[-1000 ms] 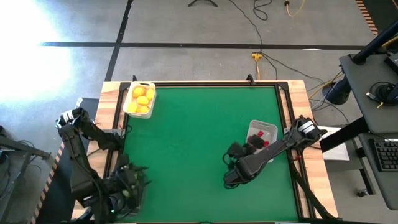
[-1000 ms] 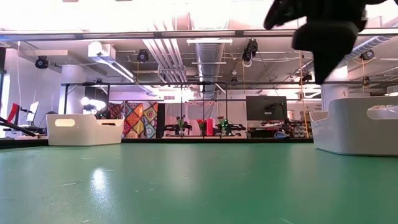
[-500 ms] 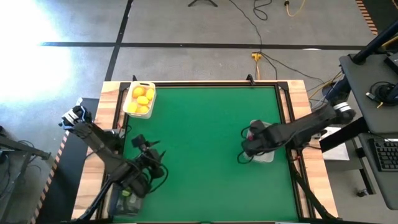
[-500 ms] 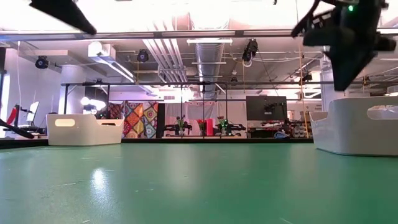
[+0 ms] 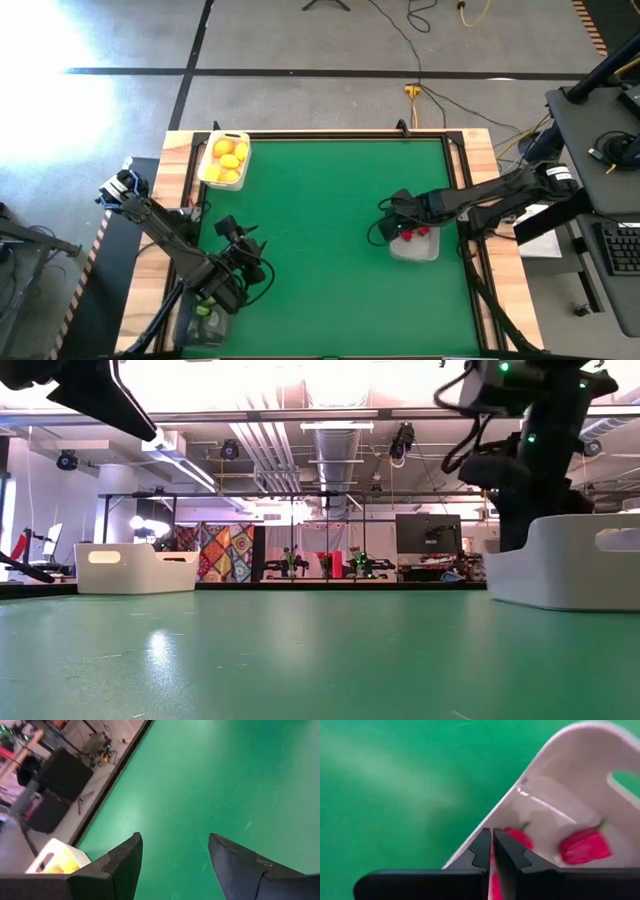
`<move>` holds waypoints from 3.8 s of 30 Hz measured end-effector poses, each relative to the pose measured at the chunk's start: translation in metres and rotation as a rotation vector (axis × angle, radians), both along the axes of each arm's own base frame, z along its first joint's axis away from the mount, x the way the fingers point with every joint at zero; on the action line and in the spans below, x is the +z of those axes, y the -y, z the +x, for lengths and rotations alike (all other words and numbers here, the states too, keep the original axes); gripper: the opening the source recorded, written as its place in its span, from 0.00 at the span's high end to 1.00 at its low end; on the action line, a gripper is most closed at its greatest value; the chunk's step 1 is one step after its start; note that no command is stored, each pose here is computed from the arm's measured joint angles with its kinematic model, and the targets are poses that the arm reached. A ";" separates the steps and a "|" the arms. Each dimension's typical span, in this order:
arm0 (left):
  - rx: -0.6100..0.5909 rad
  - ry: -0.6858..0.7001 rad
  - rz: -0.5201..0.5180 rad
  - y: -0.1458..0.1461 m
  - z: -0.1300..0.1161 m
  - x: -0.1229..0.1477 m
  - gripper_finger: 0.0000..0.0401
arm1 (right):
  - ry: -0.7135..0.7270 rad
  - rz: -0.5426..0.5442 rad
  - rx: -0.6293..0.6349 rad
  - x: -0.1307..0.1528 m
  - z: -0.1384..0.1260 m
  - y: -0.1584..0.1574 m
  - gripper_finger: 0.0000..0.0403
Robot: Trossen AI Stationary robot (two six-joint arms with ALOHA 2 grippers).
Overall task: Sort produce into baskets
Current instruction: Adjust the gray bin on the table, then return to Home Position
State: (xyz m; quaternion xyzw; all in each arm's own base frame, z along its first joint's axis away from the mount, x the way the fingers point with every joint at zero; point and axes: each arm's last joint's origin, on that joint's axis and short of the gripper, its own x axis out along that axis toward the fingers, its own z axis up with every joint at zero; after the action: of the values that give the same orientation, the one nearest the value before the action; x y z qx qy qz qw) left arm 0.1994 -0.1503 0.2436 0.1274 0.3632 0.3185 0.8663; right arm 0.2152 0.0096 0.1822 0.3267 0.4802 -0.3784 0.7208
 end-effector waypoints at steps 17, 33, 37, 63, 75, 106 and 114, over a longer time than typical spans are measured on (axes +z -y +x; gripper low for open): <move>-0.061 0.153 0.310 -0.004 0.005 0.009 0.48 | 0.193 -0.006 0.293 0.003 0.029 -0.015 0.97; -0.034 0.001 0.129 -0.033 0.024 0.066 0.58 | -0.376 -0.111 -0.154 -0.001 -0.039 -0.001 0.97; -0.016 -0.027 0.066 -0.061 0.012 0.082 0.64 | -0.362 -0.115 -0.147 0.005 -0.044 -0.006 0.97; -0.599 0.765 -0.200 -0.090 -0.040 0.007 0.90 | 0.608 -0.561 0.774 0.046 0.062 -0.084 0.97; -0.893 0.661 -0.042 -0.084 -0.032 0.013 0.90 | 0.778 -0.608 0.932 0.058 0.069 -0.083 0.97; -0.552 0.626 -0.178 -0.151 -0.074 -0.080 0.90 | 0.996 -0.836 0.928 -0.014 -0.092 -0.004 0.97; -0.654 0.644 -0.177 -0.142 -0.081 -0.079 0.90 | 1.116 -0.750 1.001 -0.008 -0.105 -0.008 0.97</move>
State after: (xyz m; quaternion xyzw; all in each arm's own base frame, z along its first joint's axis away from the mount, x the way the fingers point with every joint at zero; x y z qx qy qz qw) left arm 0.1185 -0.0086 0.1647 0.0557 0.0423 0.0197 0.9974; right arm 0.1097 0.0177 0.1739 -0.0470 -0.0161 0.0689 0.9964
